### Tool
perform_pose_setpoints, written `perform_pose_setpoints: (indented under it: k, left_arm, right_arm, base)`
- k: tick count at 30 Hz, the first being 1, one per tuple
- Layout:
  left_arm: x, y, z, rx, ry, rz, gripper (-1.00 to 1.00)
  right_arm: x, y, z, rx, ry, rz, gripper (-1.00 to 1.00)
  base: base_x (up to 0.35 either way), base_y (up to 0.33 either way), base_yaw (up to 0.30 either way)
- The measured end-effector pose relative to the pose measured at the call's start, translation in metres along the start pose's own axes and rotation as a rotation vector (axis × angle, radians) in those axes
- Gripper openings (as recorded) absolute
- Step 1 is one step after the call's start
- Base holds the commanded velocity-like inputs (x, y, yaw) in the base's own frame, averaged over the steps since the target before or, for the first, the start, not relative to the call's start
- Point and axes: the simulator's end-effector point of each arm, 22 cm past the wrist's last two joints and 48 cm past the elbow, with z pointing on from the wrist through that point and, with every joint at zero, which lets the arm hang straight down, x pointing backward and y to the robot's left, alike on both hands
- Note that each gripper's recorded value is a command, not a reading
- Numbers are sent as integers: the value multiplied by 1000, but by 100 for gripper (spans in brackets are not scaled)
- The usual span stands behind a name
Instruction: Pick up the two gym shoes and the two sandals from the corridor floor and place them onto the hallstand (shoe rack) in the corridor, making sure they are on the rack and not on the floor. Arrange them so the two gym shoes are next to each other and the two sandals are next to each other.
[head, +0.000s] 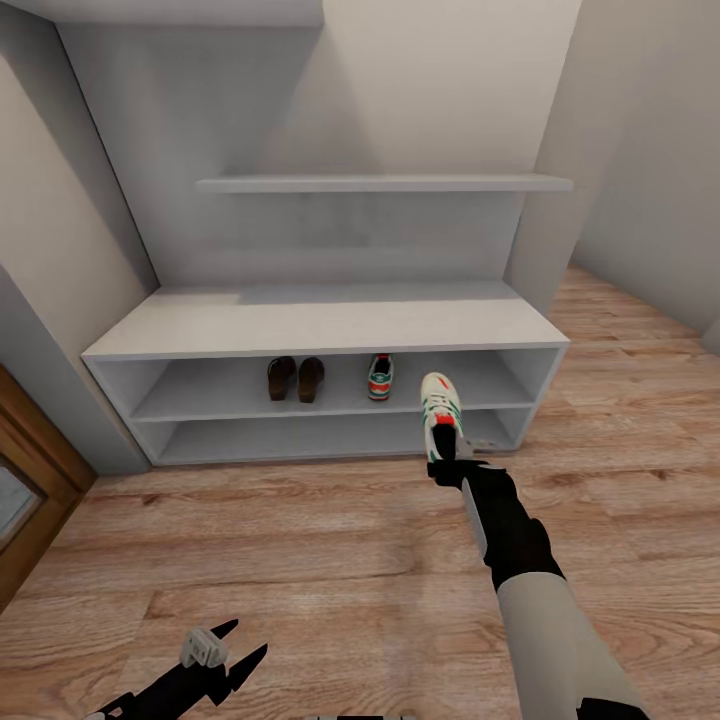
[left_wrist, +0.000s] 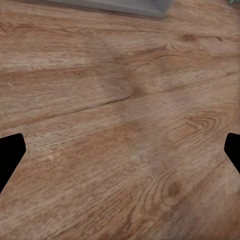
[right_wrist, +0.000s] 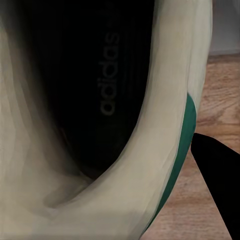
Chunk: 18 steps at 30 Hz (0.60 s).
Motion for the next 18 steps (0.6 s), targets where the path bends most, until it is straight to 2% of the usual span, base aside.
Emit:
perform_pose_setpoints:
  k: [7, 10, 11, 18]
  left_arm:
    - [-1, 0, 0, 4, -2, 3, 100]
    - [-2, 0, 0, 4, -2, 5, 100]
    - [-3, 0, 0, 4, -3, 6, 100]
    - [-2, 0, 0, 4, -1, 4, 100]
  right_arm:
    - [2, 0, 1, 0, 4, -2, -100]
    - [35, 8, 10, -13, 79, -14, -100]
    - [61, 13, 16, -24, 136, -21, -100]
    - [77, 16, 20, -30, 173, -25, -100]
  base:
    - [0, 0, 0]
    - [0, 0, 0]
    - [0, 0, 0]
    - [25, 0, 59]
